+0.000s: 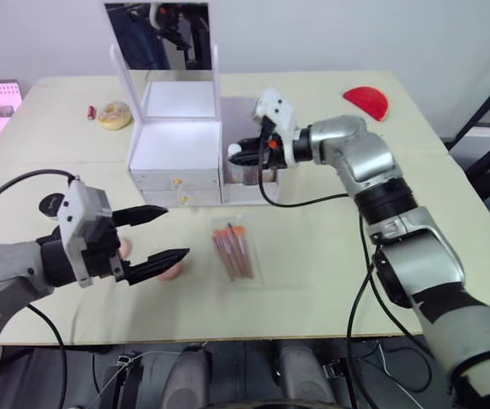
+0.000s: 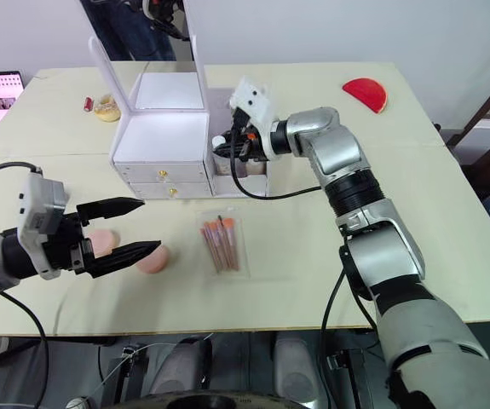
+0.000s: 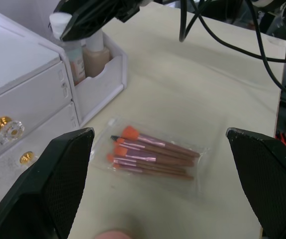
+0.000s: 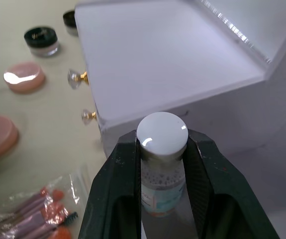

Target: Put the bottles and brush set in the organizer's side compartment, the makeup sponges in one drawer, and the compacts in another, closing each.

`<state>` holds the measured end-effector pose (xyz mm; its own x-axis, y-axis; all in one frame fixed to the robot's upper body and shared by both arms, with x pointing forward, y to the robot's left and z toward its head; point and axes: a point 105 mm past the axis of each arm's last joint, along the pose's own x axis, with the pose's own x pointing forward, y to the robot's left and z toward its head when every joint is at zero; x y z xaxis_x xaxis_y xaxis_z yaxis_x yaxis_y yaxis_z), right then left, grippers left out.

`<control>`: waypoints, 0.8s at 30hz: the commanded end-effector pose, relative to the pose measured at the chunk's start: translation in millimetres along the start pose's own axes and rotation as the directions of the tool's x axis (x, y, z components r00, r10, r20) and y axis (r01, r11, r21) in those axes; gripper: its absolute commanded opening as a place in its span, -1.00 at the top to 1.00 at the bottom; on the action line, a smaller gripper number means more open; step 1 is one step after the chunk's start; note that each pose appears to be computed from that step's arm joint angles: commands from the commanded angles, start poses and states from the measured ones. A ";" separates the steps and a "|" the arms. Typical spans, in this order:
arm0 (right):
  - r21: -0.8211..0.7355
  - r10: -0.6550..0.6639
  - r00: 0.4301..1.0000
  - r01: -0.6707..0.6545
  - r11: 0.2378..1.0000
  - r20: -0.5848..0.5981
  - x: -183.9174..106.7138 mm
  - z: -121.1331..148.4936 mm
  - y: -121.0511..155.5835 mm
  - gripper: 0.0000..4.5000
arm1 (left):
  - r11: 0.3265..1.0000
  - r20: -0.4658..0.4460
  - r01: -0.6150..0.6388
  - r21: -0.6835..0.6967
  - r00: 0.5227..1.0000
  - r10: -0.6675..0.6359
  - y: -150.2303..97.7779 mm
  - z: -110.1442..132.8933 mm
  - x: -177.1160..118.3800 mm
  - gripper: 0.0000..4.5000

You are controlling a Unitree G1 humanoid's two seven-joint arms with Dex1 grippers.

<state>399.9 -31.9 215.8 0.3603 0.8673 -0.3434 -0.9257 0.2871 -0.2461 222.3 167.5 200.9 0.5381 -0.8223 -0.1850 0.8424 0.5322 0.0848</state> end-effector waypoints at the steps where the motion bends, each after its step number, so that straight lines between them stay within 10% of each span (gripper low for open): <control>1: -0.075 -0.002 1.000 0.004 0.997 0.022 2.8 15.2 -1.8 0.69 | 0.999 0.025 -0.014 0.039 1.000 0.013 -1.4 10.0 -2.9 -1.00; 14: -0.096 -0.015 1.000 0.013 0.995 -0.014 7.4 4.9 -5.2 0.69 | 0.999 0.029 -0.024 0.035 0.999 0.023 -0.7 10.8 -3.6 -1.00; 21: -0.101 -0.007 1.000 0.010 0.995 0.026 1.3 18.6 -4.8 -0.85 | 0.999 0.028 -0.024 0.032 0.999 0.023 1.0 9.9 -3.4 -1.00; 24: -0.111 -0.010 0.998 0.017 0.994 0.056 -9.3 32.8 -7.1 -0.99 | 0.999 0.030 -0.024 0.032 0.999 0.023 1.7 10.3 -3.5 -1.00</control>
<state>404.1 -32.9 213.7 0.3643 0.8581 -0.3619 -0.9201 0.2717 -0.2821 222.9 169.0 203.5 0.5556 -0.8138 -0.1704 0.8310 0.5503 0.0816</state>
